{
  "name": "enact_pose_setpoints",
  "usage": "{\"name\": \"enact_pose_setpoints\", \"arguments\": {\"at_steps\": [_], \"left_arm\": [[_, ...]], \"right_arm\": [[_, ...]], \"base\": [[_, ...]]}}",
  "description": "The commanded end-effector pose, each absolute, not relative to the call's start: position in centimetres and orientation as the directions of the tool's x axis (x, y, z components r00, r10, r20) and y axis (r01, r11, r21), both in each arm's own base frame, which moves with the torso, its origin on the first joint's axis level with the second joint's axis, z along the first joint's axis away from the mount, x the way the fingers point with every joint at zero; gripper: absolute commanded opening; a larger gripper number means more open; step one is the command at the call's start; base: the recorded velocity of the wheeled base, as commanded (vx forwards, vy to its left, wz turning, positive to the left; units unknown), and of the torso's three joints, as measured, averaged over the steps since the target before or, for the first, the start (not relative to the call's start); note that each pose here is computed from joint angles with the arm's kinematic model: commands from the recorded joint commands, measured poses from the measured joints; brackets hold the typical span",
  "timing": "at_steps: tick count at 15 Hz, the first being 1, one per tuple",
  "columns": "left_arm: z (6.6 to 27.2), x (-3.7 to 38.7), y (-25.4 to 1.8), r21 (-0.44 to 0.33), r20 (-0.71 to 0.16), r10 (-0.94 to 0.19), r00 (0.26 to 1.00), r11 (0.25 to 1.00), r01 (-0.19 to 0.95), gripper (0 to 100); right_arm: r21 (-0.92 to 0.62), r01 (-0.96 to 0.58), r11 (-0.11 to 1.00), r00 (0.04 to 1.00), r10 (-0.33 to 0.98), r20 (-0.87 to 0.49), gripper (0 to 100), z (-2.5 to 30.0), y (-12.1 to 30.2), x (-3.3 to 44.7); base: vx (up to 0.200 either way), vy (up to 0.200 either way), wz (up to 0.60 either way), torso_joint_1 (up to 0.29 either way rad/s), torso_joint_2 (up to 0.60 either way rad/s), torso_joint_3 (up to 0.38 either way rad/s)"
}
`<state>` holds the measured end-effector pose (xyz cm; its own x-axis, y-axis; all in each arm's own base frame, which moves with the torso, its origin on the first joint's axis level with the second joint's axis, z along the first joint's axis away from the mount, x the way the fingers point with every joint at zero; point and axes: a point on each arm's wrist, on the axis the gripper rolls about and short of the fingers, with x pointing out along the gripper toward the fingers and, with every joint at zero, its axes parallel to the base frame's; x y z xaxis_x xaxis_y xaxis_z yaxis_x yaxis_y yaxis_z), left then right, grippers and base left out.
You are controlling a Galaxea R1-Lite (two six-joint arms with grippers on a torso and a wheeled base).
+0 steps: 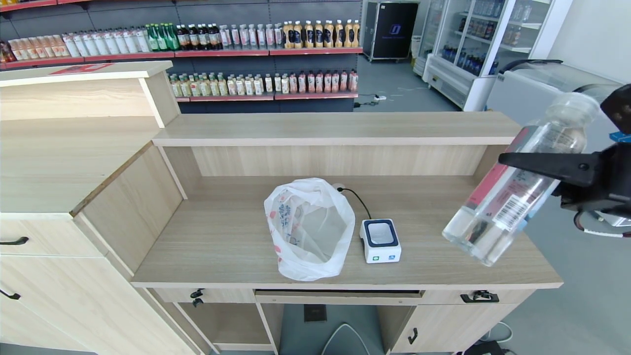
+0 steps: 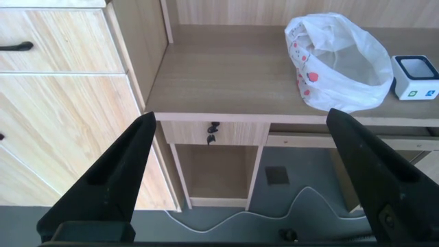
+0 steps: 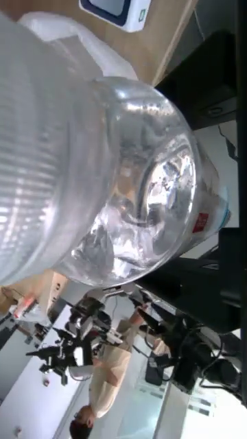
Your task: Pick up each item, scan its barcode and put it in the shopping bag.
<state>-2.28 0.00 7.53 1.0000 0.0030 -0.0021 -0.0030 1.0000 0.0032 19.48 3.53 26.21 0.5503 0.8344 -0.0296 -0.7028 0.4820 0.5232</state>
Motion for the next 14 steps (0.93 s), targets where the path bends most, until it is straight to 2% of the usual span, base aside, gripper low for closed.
{"name": "enact_pose_setpoints", "arguments": {"at_steps": [1,3,9,14], "left_arm": [[7.5,-2.3,0.0,0.003,-0.002,0.003,1.000,1.000,-0.003,100],[7.5,-2.3,0.0,0.003,-0.002,0.003,1.000,1.000,-0.003,100],[7.5,-2.3,0.0,0.003,-0.002,0.003,1.000,1.000,-0.003,100],[7.5,-2.3,0.0,0.003,-0.002,0.003,1.000,1.000,-0.003,100]], "right_arm": [[0.460,-0.793,0.401,0.466,0.884,0.034,0,28.2,4.6,15.5],[0.444,-0.818,0.366,0.429,0.902,0.046,0,28.6,4.9,13.9],[0.448,-0.819,0.360,0.422,0.906,0.044,0,29.0,3.8,8.9],[0.443,-0.819,0.365,0.428,0.902,0.048,0,28.9,3.6,8.0]], "base": [[0.000,0.000,0.00,0.000,0.00,0.000],[0.000,0.000,0.00,0.000,0.00,0.000],[0.000,0.000,0.00,0.000,0.00,0.000],[0.000,0.000,0.00,0.000,0.00,0.000]]}}
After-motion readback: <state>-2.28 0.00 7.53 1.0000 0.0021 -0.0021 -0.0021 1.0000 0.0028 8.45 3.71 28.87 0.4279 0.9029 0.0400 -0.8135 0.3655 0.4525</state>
